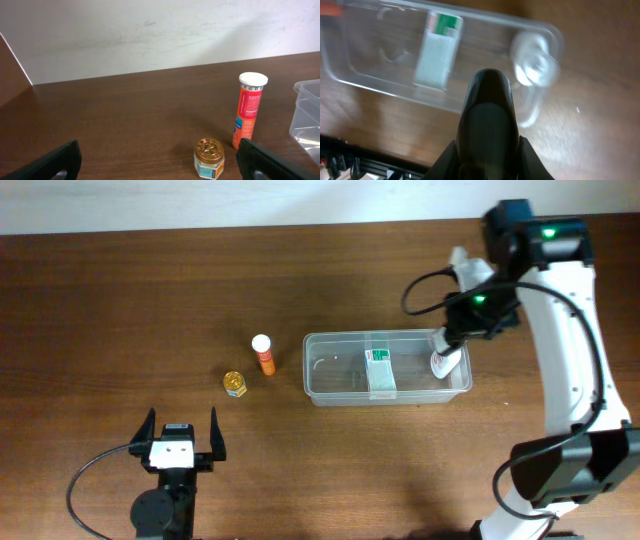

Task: Pack container
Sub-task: 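Grasp the small dark bottle and lift it over the container, then lower the dark bottle into the container and open the right gripper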

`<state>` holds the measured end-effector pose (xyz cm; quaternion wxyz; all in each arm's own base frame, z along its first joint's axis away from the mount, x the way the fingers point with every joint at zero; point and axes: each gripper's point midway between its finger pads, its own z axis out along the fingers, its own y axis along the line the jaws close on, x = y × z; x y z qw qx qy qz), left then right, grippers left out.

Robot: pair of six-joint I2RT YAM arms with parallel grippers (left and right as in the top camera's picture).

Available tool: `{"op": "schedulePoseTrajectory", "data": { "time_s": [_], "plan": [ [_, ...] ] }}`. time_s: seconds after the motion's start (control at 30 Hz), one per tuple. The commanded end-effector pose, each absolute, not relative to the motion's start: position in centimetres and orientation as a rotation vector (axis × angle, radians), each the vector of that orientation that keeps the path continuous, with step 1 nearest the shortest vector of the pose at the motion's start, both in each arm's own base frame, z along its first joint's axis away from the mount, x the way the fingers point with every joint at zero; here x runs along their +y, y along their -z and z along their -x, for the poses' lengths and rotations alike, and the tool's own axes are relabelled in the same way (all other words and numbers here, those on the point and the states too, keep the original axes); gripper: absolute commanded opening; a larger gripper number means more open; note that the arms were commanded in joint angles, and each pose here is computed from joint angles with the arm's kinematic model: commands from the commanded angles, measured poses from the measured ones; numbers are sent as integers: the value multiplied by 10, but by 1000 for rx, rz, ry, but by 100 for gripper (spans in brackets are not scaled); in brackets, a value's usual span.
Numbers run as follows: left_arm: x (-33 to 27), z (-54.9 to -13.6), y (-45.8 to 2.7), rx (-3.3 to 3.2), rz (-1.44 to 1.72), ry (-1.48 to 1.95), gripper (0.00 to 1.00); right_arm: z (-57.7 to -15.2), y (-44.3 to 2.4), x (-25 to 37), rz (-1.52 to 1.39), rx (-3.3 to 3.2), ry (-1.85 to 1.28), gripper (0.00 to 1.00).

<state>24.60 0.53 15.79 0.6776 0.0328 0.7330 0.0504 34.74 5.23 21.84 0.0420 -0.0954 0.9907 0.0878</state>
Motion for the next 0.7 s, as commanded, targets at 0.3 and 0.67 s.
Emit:
{"op": "schedulePoseTrajectory", "data": {
  "time_s": [0.3, 0.67],
  "plan": [
    [5, -246, -156, 1649, -88, -123, 99, -367, -191, 89, 302, 3039, -156, 20],
    [5, -246, -156, 1649, -88, -123, 99, -368, -145, 91, 290, 3188, -138, 19]
  ]
}}
